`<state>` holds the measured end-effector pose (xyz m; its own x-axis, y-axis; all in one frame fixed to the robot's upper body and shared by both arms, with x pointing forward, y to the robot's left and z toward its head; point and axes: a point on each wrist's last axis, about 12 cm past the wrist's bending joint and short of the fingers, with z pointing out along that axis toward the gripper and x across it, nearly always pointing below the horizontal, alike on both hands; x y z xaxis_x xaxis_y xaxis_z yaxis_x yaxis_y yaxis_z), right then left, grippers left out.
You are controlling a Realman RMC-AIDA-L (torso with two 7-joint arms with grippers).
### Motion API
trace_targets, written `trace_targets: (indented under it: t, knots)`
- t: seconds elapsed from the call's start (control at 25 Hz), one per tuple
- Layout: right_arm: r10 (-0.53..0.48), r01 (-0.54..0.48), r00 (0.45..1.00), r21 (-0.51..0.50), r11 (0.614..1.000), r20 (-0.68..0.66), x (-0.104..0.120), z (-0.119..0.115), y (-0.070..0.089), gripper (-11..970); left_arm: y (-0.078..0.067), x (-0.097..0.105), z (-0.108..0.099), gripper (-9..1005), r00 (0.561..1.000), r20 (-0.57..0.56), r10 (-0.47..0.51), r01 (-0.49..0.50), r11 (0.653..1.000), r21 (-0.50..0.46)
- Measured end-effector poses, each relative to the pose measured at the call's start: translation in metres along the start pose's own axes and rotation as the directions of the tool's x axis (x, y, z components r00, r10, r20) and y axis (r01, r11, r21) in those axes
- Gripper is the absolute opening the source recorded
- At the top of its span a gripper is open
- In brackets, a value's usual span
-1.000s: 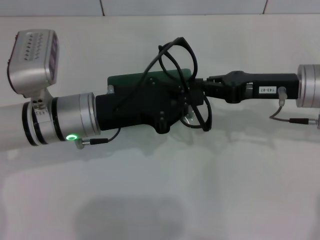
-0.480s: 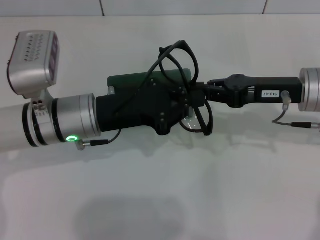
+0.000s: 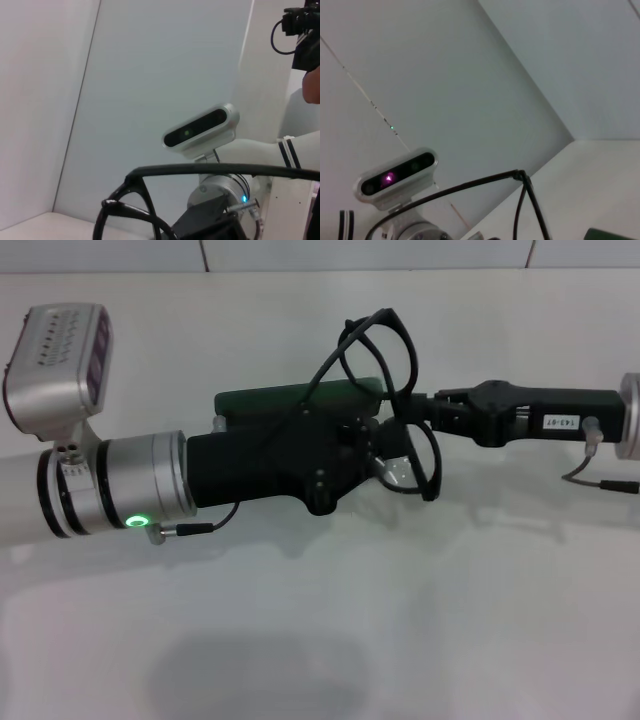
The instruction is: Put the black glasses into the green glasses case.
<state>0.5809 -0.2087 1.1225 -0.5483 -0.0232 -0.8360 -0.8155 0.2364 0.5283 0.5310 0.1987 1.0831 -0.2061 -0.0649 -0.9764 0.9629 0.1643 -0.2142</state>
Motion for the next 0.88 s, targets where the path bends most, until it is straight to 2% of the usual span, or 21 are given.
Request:
trace_targets:
  t: [0.16, 0.4, 0.6, 0.72, 0.88]
  knots:
    - [-0.04, 0.04, 0.999, 0.048, 0.998, 0.006, -0.003, -0.013, -0.003, 61, 0.0, 0.0, -0.001, 2, 1.0, 0.0, 0.0, 0.0, 1.0, -0.001]
    - [-0.08, 0.072, 0.996, 0.175, 0.982, 0.044, -0.009, -0.058, -0.011, 61, 0.0, 0.0, -0.003, 2, 1.0, 0.0, -0.001, 0.001, 1.0, -0.001]
    - [-0.088, 0.068, 0.994, 0.283, 0.957, 0.059, -0.004, -0.091, -0.019, 61, -0.001, -0.003, -0.003, 2, 1.0, 0.003, 0.008, -0.008, 1.0, 0.019]
    - [-0.093, 0.073, 0.994, 0.304, 0.95, 0.051, 0.0, -0.097, -0.021, 61, -0.001, -0.004, -0.003, 2, 1.0, 0.006, 0.013, -0.013, 1.0, 0.025]
    - [-0.095, 0.084, 0.995, 0.294, 0.952, 0.021, 0.006, -0.091, -0.02, 61, -0.001, -0.005, -0.002, 3, 1.0, 0.011, 0.021, -0.021, 0.999, 0.031]
